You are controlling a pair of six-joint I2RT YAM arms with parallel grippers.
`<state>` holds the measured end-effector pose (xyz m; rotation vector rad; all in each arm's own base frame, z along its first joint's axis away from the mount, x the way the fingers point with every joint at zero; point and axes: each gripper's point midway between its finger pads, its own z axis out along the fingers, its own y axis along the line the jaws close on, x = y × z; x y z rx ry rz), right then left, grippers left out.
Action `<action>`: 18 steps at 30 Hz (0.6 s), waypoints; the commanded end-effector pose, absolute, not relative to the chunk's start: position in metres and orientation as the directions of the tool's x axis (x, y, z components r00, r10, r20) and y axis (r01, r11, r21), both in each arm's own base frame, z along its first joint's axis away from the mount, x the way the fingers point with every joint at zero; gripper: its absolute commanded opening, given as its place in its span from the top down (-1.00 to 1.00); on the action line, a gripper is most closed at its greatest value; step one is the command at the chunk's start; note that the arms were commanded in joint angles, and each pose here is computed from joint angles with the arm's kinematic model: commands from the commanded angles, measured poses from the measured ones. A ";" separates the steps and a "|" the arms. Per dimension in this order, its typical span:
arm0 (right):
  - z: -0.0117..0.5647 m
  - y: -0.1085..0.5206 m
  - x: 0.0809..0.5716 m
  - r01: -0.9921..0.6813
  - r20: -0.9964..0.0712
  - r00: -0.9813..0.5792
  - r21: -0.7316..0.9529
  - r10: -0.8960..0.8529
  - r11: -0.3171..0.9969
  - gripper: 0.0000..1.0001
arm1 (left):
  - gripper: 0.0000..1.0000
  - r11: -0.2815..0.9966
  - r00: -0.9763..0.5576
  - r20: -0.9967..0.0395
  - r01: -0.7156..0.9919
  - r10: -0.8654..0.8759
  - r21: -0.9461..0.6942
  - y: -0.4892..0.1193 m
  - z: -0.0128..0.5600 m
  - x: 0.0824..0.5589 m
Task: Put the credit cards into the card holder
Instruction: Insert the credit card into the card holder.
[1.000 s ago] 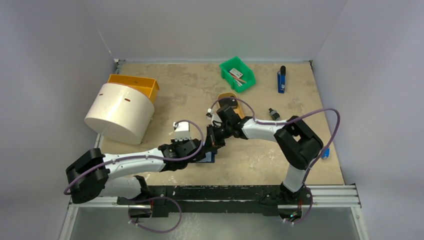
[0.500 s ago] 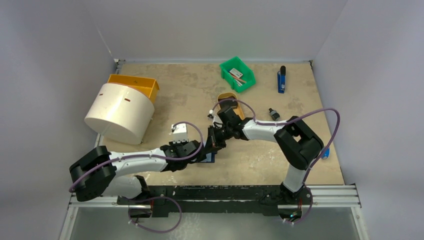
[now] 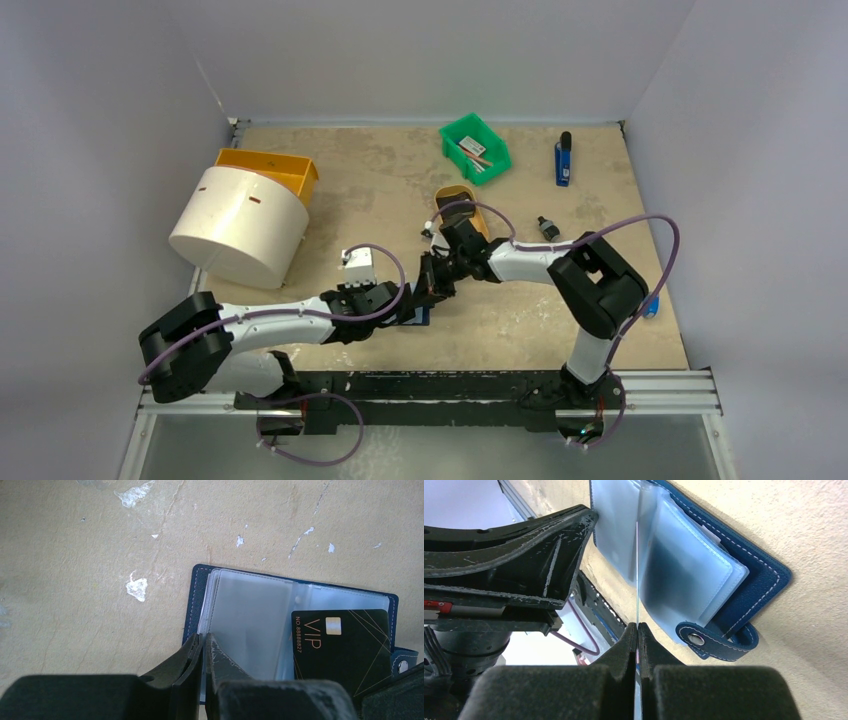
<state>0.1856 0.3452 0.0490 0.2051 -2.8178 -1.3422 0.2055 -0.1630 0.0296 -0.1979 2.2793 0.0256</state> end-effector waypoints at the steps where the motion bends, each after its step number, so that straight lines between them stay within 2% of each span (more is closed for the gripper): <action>1: 0.062 0.357 0.195 -0.138 -0.079 -0.989 0.808 -0.126 0.573 1.00 | 0.89 0.981 -0.616 -0.768 -0.171 -0.178 -0.090 -0.166 0.037 0.210; 18: 0.057 0.354 0.193 -0.114 -0.056 -0.992 0.794 -0.114 0.597 1.00 | 0.90 0.980 -0.614 -0.766 -0.172 -0.190 -0.104 -0.167 0.040 0.210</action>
